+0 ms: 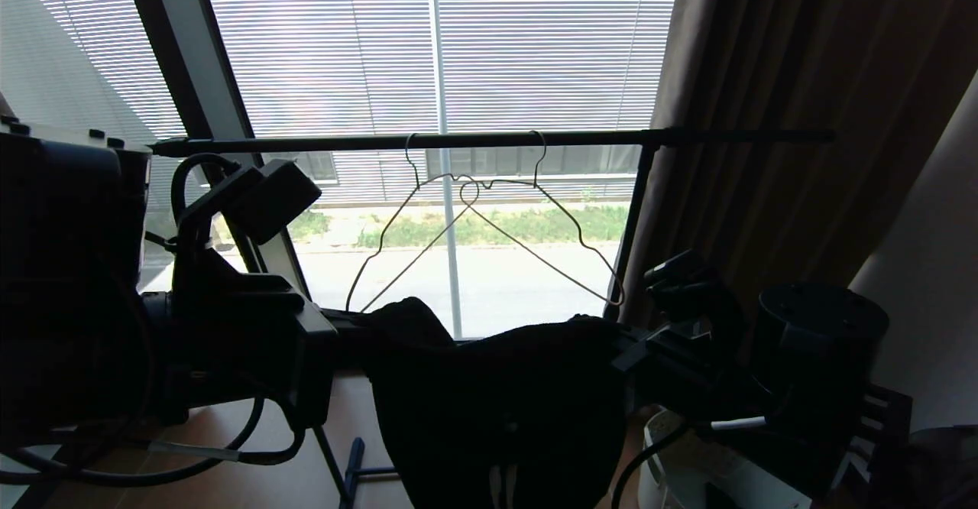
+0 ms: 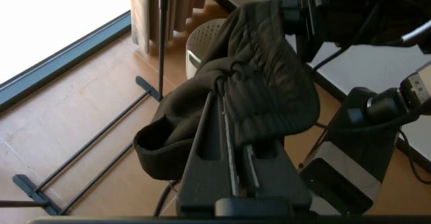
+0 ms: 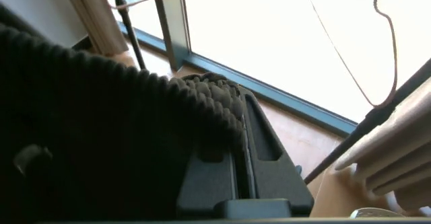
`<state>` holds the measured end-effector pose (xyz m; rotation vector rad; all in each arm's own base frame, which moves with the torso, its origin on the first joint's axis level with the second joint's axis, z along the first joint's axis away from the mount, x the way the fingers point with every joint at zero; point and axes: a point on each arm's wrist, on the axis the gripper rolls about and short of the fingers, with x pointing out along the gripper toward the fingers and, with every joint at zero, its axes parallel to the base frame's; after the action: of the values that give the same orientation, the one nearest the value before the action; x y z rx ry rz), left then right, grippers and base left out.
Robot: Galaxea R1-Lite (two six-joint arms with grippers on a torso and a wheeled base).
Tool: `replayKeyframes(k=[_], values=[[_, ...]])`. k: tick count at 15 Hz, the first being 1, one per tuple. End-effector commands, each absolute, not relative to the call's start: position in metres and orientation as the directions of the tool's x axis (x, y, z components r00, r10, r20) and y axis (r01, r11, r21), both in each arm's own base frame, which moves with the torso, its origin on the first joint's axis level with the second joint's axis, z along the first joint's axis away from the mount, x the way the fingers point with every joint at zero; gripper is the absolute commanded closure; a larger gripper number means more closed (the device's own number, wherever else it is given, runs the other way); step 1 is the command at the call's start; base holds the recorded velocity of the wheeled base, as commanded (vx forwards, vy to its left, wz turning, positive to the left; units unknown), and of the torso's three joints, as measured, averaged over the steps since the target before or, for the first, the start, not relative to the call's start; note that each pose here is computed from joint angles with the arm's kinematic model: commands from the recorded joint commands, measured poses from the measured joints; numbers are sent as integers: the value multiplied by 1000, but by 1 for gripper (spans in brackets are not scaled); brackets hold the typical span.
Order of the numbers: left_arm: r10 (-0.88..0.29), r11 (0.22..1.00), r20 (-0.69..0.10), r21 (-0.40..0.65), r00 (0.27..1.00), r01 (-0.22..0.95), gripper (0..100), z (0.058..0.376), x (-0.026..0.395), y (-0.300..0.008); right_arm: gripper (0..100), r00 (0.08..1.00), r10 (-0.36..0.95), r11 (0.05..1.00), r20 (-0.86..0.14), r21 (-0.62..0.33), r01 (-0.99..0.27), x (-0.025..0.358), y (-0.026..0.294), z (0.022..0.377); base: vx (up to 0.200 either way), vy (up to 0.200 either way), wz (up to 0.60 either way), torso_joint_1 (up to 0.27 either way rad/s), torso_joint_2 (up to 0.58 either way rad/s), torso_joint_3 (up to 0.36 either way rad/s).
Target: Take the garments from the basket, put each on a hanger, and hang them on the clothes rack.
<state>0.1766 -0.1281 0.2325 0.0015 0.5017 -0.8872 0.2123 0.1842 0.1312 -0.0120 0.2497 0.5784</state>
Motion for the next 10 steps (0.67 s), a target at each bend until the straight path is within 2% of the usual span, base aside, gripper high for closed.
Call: replayKeyframes(k=[1,2,7,10], values=[[-741,636,-433,-206,514,744,100,226,170,-124,100,817,535,843,-214,66,-534,216,186,138,0,0,0,0,0,0],[-740,635,-436,-199,513,747,0,225,169,-124,100,820,531,845,-215,68,-530,216,186,139,0,0,0,0,0,0],[-734,640,-442,-194,516,744,0,218,154,-112,100,841,502,865,-202,107,-491,224,180,142,0,0,0,0,0,0],[-701,684,-433,-188,566,704,0,218,153,-97,100,867,466,885,-180,121,-450,229,167,148,0,0,0,0,0,0]])
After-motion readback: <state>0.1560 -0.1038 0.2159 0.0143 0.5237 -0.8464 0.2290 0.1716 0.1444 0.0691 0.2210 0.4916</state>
